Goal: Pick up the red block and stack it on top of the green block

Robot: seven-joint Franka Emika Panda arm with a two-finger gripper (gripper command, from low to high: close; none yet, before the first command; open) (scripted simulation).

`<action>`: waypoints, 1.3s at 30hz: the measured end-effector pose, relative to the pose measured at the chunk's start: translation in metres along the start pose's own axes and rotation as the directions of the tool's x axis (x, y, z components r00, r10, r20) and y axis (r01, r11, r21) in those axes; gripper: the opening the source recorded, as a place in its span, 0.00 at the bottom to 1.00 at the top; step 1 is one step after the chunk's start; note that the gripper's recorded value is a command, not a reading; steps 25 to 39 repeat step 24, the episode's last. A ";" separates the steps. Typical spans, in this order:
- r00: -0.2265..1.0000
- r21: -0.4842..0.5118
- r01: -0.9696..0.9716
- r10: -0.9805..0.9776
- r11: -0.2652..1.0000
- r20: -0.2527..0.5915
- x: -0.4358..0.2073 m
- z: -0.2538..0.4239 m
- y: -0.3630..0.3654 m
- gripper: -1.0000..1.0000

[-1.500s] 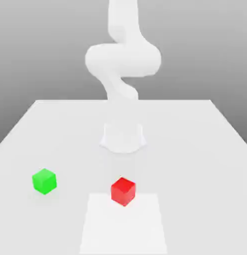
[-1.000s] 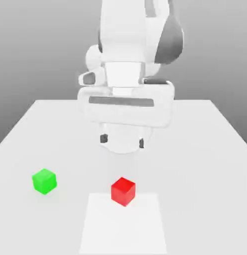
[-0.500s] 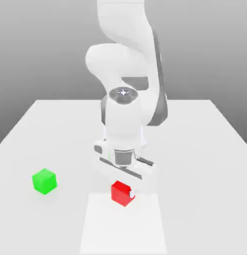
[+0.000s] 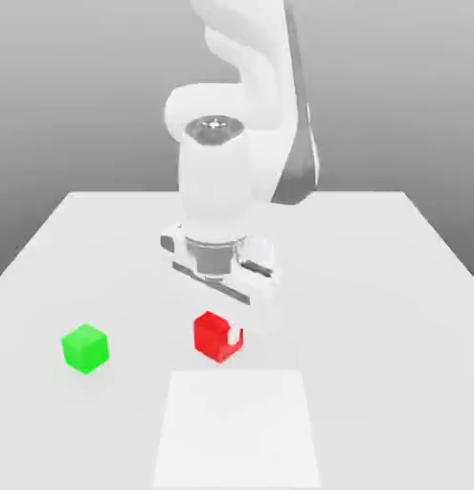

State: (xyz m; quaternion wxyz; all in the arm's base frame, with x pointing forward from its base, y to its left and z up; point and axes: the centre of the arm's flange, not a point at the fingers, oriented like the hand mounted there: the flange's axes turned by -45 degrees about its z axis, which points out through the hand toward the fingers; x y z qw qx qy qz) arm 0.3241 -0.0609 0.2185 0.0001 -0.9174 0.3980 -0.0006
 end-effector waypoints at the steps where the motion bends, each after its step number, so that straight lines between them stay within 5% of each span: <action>1: 0.999 0.000 -0.035 0.035 0.999 0.000 0.008 -0.002 0.009 0.00; 14: 0.886 0.000 -0.464 0.464 0.886 0.000 0.085 -0.027 0.157 0.00; 21: 0.869 0.001 -0.495 0.495 0.869 0.001 0.089 0.026 0.170 0.00; 22: 0.869 0.000 -0.495 0.495 0.869 0.001 0.089 0.033 0.170 1.00; 39: 0.869 0.000 -0.495 0.495 0.869 0.001 0.089 0.033 0.170 1.00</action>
